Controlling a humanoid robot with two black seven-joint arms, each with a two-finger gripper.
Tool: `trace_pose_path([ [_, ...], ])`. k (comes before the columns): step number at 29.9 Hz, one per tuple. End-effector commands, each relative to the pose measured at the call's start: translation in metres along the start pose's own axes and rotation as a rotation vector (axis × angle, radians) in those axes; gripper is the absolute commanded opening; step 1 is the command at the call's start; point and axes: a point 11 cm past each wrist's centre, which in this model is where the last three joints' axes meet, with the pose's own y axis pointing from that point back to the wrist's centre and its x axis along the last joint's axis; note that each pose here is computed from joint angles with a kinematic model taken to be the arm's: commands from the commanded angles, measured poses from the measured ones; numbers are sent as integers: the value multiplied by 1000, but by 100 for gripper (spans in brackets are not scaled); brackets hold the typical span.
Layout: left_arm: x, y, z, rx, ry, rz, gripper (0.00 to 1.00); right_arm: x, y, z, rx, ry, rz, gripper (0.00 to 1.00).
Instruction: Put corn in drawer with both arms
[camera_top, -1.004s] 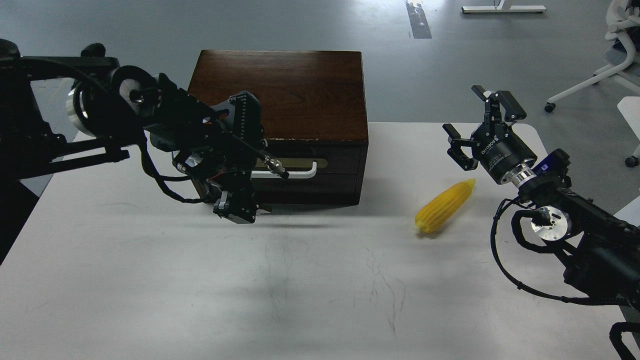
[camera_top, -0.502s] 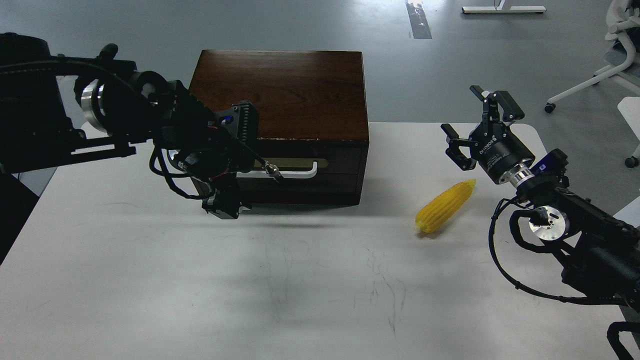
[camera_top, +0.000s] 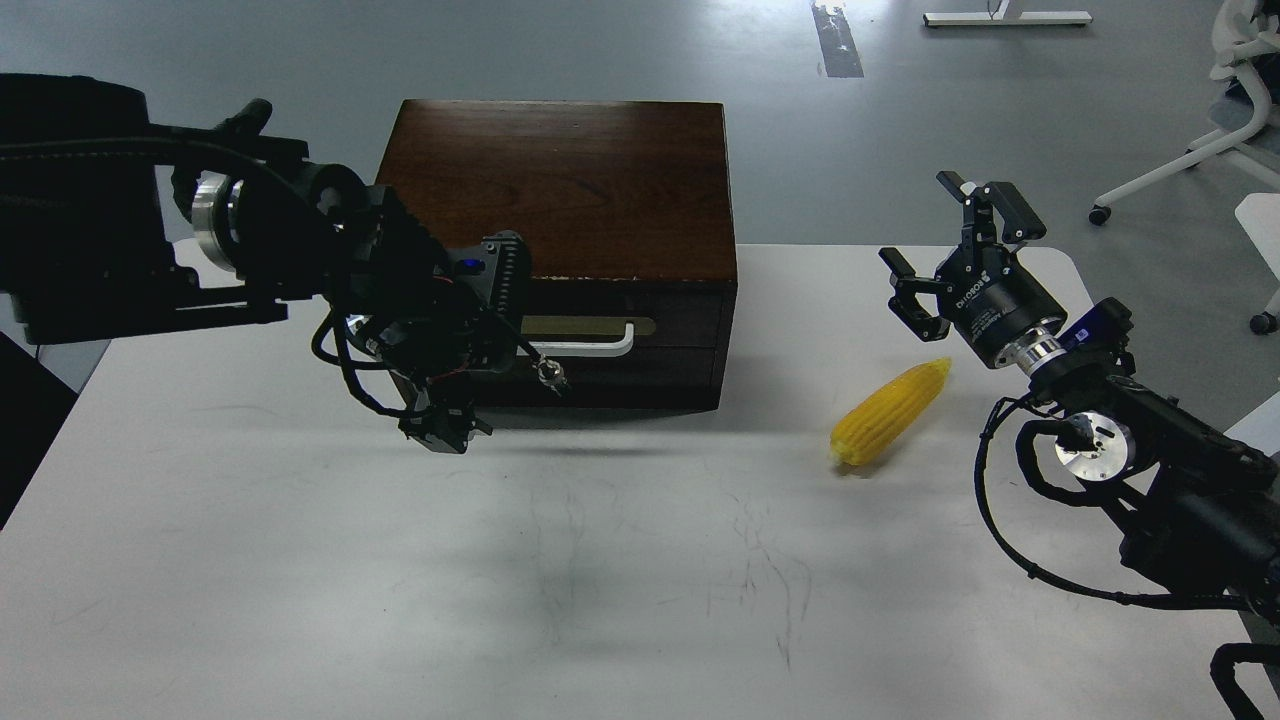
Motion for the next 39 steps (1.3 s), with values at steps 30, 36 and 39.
trace_pose_path([
  [30,39,-14,-5,5,-83,4,98,0,2,3,-3,-5,3,100],
  [36,40,-18,-8,11,-80,-3,98,3,3,0,-2,0,7,100],
  [39,40,-19,-8,8,-79,-5,98,4,4,0,-2,1,8,100],
])
